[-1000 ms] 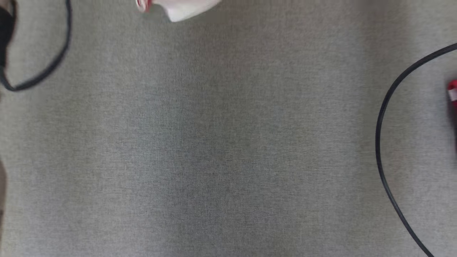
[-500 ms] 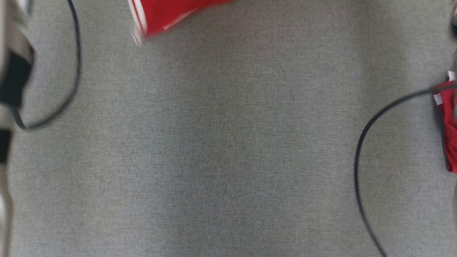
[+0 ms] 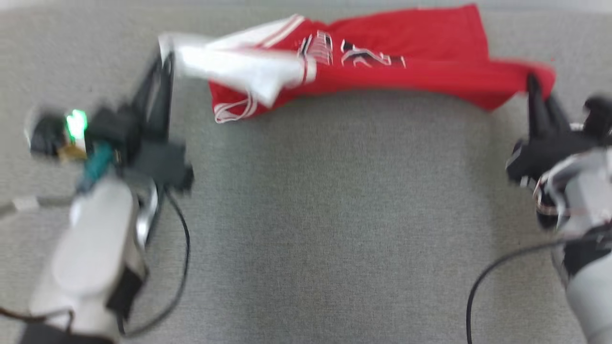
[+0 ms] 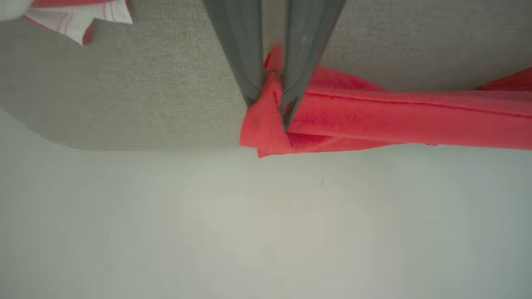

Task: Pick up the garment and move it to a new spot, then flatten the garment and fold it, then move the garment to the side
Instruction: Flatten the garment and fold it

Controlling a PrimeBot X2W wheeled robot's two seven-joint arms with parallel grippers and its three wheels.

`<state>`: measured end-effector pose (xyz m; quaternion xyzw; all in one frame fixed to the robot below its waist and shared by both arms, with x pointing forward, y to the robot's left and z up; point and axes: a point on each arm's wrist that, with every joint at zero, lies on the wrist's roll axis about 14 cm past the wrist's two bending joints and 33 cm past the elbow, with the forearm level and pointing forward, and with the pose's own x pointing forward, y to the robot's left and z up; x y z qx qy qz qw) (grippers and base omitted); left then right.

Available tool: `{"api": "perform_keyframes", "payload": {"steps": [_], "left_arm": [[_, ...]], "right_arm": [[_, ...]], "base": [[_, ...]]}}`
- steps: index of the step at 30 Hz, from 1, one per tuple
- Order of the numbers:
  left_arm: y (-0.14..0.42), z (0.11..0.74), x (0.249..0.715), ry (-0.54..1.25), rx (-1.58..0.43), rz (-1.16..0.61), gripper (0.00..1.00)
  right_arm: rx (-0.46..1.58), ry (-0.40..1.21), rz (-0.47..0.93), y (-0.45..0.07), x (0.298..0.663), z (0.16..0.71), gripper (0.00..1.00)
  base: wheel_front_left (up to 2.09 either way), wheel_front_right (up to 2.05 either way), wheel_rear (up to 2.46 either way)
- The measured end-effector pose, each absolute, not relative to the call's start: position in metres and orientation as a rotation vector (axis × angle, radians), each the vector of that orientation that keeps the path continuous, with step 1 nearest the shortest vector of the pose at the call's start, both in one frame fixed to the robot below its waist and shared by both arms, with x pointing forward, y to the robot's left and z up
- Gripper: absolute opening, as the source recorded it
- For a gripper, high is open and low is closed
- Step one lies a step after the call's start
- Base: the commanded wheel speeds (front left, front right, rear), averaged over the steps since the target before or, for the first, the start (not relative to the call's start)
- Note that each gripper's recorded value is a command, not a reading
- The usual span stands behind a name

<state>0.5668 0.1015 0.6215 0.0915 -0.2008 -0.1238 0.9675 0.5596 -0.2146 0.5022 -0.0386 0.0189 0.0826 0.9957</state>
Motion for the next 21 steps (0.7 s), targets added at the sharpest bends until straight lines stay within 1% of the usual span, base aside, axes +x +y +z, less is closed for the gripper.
{"api": "perform_keyframes", "payload": {"steps": [7,12,13,14,18,21], "left_arm": [[0.120,0.560,0.518,-0.223,0.095,-0.192,0.00],[0.133,0.537,0.482,-0.148,0.026,-0.129,0.00],[0.137,0.527,0.468,-0.118,0.010,-0.119,0.00],[0.137,0.527,0.468,-0.118,0.010,-0.119,0.00],[0.146,0.508,0.439,-0.064,-0.029,-0.071,0.00],[0.142,0.496,0.419,-0.027,-0.026,-0.092,0.00]], "right_arm": [[-0.018,0.094,0.170,-0.210,0.512,0.484,0.00],[0.017,0.142,0.160,-0.211,0.475,0.467,0.00],[0.029,0.155,0.152,-0.211,0.462,0.463,0.00],[0.029,0.155,0.152,-0.211,0.462,0.463,0.00],[0.056,0.188,0.139,-0.211,0.435,0.450,0.00],[0.078,0.213,0.130,-0.209,0.415,0.441,0.00]], "base": [[0.00,0.00,0.00],[0.00,0.00,0.00],[0.00,0.00,0.00],[0.00,0.00,0.00],[0.00,0.00,0.00],[0.00,0.00,0.00]]}}
